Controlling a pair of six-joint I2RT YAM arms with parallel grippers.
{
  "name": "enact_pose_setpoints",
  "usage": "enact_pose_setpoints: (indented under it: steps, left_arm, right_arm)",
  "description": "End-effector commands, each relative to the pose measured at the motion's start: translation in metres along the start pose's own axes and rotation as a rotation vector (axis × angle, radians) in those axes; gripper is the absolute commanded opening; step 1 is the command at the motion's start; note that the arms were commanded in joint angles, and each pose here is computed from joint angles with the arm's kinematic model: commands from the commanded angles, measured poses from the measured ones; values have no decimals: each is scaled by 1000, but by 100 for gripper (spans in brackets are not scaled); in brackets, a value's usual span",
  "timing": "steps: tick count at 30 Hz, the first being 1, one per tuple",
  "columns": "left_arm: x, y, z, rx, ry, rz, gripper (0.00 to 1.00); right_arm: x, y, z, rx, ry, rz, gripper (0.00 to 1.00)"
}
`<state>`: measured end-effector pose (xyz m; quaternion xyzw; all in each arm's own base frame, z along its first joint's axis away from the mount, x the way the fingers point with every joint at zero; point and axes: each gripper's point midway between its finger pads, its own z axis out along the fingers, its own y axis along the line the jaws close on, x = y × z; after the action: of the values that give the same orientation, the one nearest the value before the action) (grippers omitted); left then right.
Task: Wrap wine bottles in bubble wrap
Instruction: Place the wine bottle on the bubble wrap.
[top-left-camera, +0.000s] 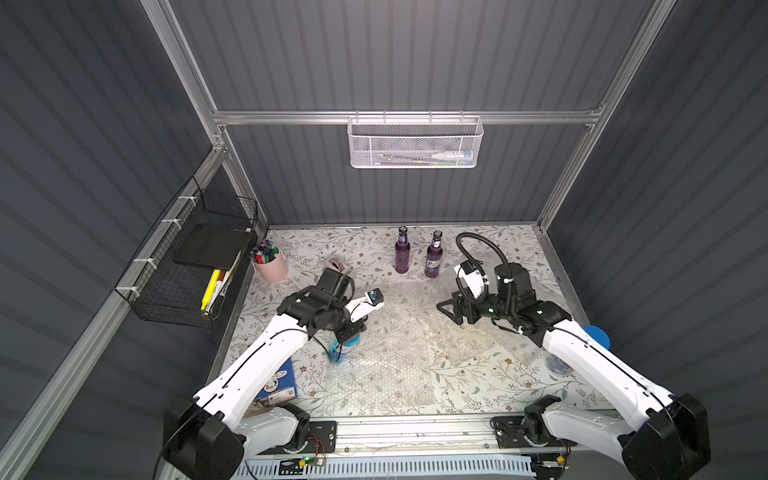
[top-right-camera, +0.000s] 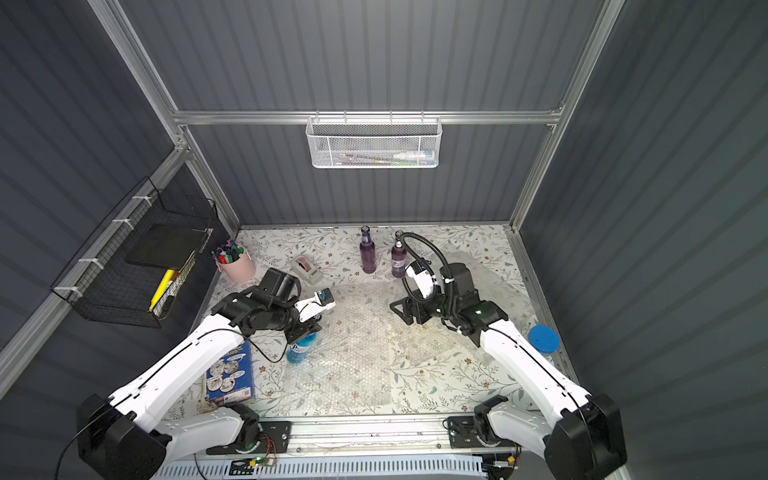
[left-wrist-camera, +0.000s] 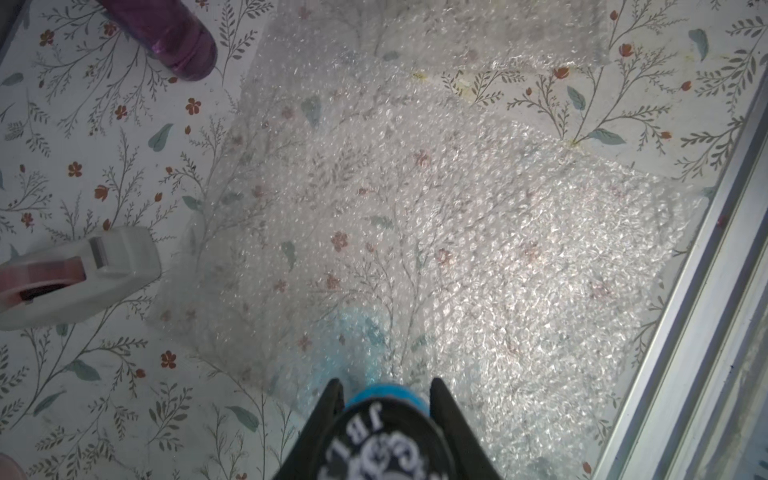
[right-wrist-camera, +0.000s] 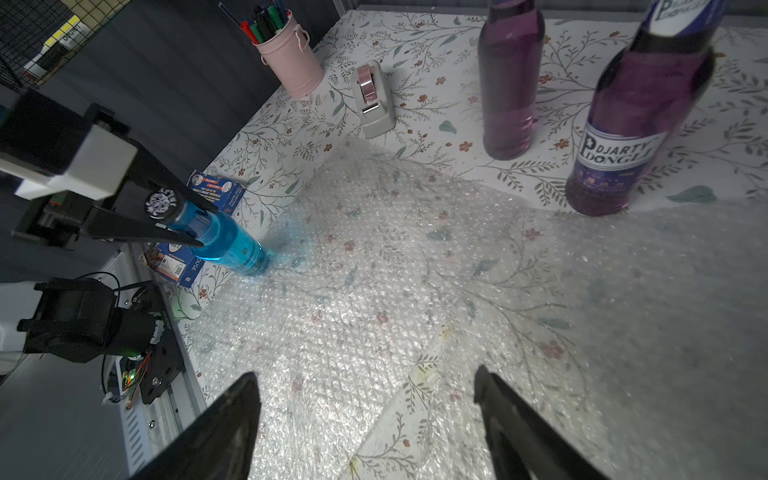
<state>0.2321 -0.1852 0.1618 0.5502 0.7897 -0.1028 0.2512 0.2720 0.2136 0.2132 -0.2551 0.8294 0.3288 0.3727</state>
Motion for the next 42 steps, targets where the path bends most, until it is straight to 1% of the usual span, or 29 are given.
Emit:
enact_pose_setpoints:
  steps: [1, 7, 11, 15, 20, 26, 29, 32, 36, 38, 39, 40, 42]
  left_arm:
    - [1, -19, 26, 65, 41, 18, 11]
    - [-23, -54, 78, 146, 64, 161, 13]
    - [-28, -71, 108, 185, 117, 265, 13]
    - [-31, -85, 124, 218, 121, 335, 13]
    - [-25, -105, 135, 276, 155, 423, 14]
    - [-17, -111, 146, 310, 184, 468, 17]
    - [-12, -108, 156, 292, 198, 487, 20]
    - [-15, -110, 162, 307, 198, 450, 25]
    - [-20, -105, 167, 291, 192, 446, 30]
    - [-28, -110, 163, 309, 153, 432, 34]
    - [-29, -111, 160, 316, 144, 431, 38]
    - [-28, -111, 158, 319, 150, 434, 43]
    - [-27, -112, 154, 322, 155, 436, 47]
  right_arm:
    - [3, -3, -9, 35, -9, -32, 83]
    - [9, -9, -16, 76, -3, -42, 83]
    - [15, -17, -23, 114, 5, -47, 84]
    - [18, -26, -28, 149, 5, -37, 84]
    - [19, -29, -28, 154, 7, -29, 84]
    - [16, -31, -26, 147, 9, -31, 84]
    - [18, -33, -21, 139, 26, -24, 84]
    - [20, -36, -13, 128, 59, -5, 84]
    - [25, -43, 2, 112, 95, 43, 84]
    - [25, -44, 10, 83, 108, 80, 83]
    - [31, -47, 19, 67, 139, 105, 83]
    - [31, -46, 24, 48, 147, 118, 83]
    - [32, -46, 34, 11, 155, 134, 83]
